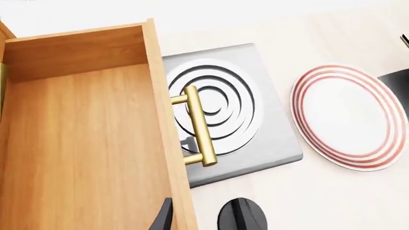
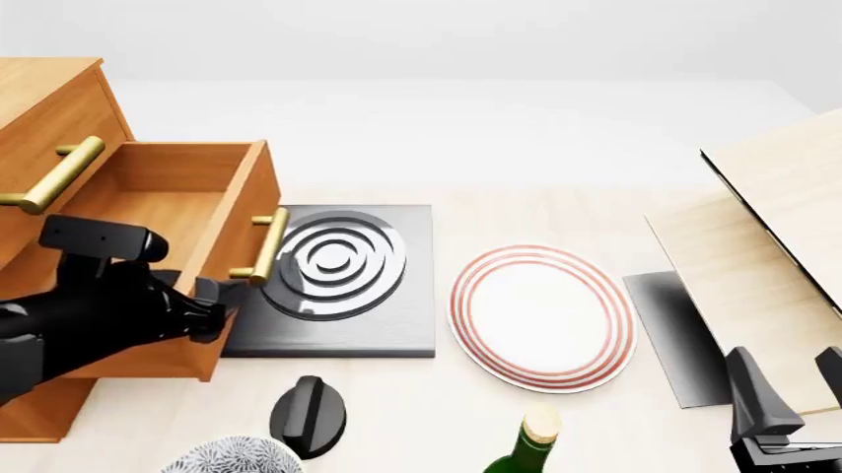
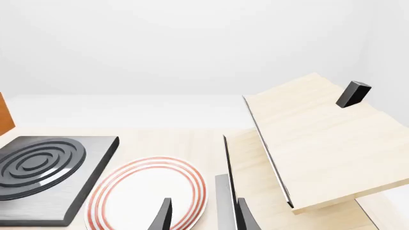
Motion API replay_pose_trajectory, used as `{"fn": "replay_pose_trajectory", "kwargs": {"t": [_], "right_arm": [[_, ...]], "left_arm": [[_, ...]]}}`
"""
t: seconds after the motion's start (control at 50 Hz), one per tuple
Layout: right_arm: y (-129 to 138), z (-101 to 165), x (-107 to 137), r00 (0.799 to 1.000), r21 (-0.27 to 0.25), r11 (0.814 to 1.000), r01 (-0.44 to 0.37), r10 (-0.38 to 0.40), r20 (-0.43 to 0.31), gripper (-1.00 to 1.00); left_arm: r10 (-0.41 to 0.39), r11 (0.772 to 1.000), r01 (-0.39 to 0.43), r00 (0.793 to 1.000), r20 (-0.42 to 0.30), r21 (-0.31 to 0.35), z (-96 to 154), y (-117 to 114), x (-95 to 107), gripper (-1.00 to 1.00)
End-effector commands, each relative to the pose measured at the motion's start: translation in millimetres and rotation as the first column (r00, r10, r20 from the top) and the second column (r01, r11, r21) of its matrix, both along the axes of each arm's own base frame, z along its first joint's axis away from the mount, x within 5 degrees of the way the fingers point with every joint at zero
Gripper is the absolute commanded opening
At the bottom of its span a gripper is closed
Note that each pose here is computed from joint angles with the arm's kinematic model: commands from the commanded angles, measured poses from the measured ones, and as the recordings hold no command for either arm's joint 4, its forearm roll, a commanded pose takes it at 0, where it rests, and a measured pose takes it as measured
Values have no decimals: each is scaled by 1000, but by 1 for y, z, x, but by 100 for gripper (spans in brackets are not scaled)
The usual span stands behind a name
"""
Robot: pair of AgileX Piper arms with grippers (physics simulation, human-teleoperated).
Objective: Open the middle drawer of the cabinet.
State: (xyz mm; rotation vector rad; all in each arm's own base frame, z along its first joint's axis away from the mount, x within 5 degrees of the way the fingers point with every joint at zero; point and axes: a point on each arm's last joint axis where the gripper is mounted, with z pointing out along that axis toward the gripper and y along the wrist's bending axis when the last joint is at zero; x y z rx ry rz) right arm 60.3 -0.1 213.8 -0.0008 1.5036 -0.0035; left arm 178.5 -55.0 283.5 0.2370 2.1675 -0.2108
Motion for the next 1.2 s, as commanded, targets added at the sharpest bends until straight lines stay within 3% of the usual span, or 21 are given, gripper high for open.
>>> {"fn": "replay_pose_trajectory", "kwargs": {"t": [0.02, 1.2], "right_arm": [[0, 0, -1, 1000, 0, 1000, -1, 1, 5, 100], [0, 0, -1, 1000, 0, 1000, -1, 1, 5, 100]], "left_arm": [[-16, 1000, 15, 997, -74, -15, -17, -8, 3, 100], [-110, 994, 108, 990, -90, -24, -26, -36, 13, 100]]}}
